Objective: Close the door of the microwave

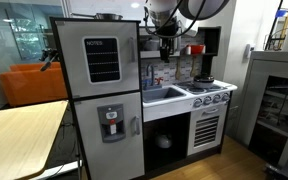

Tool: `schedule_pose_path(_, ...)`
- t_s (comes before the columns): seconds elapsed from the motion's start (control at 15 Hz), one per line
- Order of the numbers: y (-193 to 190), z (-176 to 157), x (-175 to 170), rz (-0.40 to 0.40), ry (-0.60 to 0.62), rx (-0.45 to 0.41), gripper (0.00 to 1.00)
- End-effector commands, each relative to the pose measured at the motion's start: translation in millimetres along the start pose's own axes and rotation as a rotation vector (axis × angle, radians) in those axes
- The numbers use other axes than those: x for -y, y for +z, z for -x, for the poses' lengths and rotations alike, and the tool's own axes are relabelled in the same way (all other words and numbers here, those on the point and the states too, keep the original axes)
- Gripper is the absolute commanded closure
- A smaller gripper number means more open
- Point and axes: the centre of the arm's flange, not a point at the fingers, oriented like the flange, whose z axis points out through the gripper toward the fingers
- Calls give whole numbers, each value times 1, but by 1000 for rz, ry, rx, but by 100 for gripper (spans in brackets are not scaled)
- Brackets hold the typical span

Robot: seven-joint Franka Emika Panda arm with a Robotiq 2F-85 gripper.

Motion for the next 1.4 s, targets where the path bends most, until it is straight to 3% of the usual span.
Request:
schedule_pose_path(0.0, -23, 39, 15, -111, 134, 67, 0)
schedule_pose_path(0.67, -22, 126, 34, -538, 634, 222, 0)
schedule_pose_path(1.07, -28, 152, 22, -697, 890, 235, 0)
schedule_pose_path(1.13, -22, 142, 23, -654, 835, 237, 0)
schedule_pose_path(1.33, -26, 146, 22, -681, 873, 229, 0)
